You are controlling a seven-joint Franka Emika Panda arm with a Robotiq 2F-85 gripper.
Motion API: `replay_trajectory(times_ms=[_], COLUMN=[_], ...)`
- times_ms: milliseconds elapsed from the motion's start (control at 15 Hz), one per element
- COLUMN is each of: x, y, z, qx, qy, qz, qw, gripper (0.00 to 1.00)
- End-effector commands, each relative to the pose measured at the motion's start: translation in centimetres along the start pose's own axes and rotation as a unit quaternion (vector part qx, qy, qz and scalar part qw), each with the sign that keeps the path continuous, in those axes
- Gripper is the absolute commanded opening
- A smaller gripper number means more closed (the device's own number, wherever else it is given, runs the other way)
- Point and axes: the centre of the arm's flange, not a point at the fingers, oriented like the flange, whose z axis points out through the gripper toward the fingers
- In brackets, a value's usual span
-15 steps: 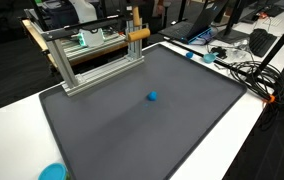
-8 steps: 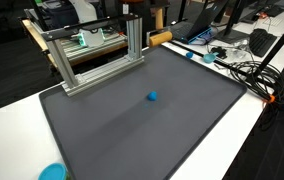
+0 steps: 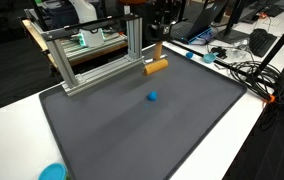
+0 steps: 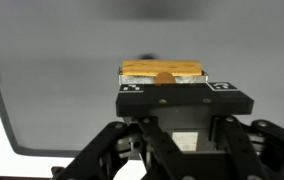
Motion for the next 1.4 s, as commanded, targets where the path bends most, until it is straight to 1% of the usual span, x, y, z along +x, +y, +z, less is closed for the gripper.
replay_trajectory(times_ms=[0,133,200,400,600,800,867,933,1000,1067,1333], x=[0.6,1.2,1.5,2.3,2.9,2.8,2.5,1.9,1.3,3.0,2.5], y=[-0.2,-0.5,-0.6,1.1,3.0,4.9,5.4,5.7,6.1,5.6,5.9], z=[0.5,0.5,0.9,3.5,5.6,6.9,7.1,7.3,6.7,7.8,7.8], qx=[0.001,0.002,0.008,0.046,0.073,0.075,0.069,0.060,0.061,0.057,0.056], qy=[-0.007,-0.010,-0.009,-0.010,-0.003,0.014,0.019,0.017,0.013,0.005,0.004], qz=[-0.003,-0.005,0.001,0.021,0.057,0.085,0.089,0.086,0.083,0.086,0.086], qw=[1.0000,0.9999,0.9999,0.9987,0.9957,0.9935,0.9935,0.9943,0.9946,0.9947,0.9947], gripper=[0.47,0.47,0.22,0.22,0.22,0.22,0.22,0.22,0.22,0.47,0.47])
